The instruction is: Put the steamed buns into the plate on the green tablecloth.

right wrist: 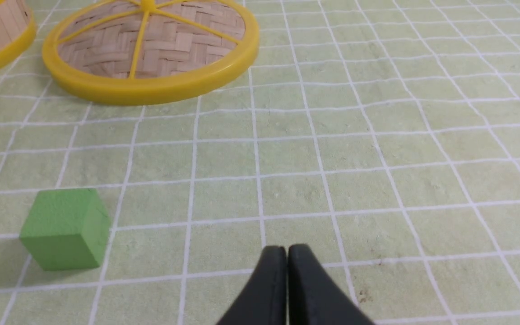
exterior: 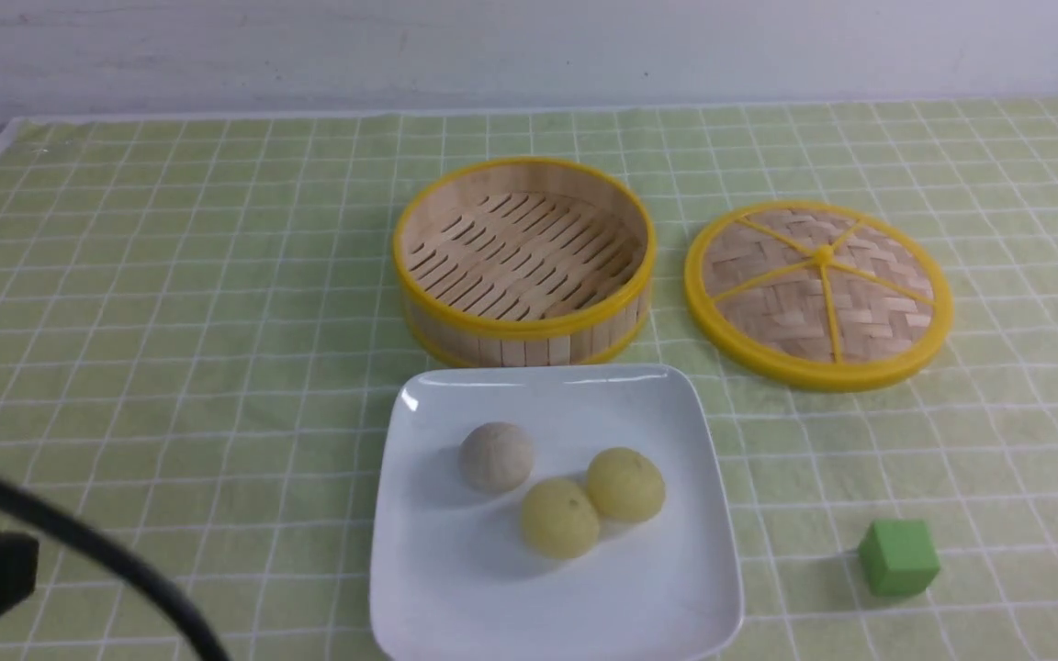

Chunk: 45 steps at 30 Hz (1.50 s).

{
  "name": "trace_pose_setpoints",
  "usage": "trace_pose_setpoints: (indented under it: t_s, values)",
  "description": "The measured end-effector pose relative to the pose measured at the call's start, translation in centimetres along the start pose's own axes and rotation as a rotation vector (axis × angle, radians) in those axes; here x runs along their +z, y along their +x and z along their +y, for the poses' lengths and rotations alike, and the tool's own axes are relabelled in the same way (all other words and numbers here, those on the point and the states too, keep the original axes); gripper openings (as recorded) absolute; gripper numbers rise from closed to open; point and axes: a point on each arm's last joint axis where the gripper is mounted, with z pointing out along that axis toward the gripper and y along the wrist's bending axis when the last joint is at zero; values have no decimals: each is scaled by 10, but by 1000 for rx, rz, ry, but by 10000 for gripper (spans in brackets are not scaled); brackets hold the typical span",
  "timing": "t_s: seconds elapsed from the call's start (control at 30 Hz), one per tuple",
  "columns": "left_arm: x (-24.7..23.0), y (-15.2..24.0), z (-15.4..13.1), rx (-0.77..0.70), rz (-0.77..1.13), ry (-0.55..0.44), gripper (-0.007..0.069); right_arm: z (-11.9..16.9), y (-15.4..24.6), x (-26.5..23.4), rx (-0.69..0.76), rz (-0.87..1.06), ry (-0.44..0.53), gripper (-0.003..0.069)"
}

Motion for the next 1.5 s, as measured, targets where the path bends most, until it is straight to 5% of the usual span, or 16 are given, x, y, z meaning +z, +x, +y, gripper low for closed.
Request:
trace_pose_setpoints:
  t_s: [0.27, 0.53, 0.93, 1.27, 1.5]
  values:
    - [7, 48, 9, -124, -102, 39, 11, 0, 0, 0, 0, 0, 0, 30]
    - [12, 54, 10, -219, -112, 45, 20, 0, 0, 0, -1, 0, 0, 36]
    - [11, 51, 21, -119, -162, -74, 31, 0, 0, 0, -1, 0, 0, 36]
    - [49, 83, 18, -27, -343, 17, 32, 0, 0, 0, -1, 0, 0, 36]
    - [78, 137, 33, -15, -334, -166, 37, 0, 0, 0, -1, 1, 0, 36]
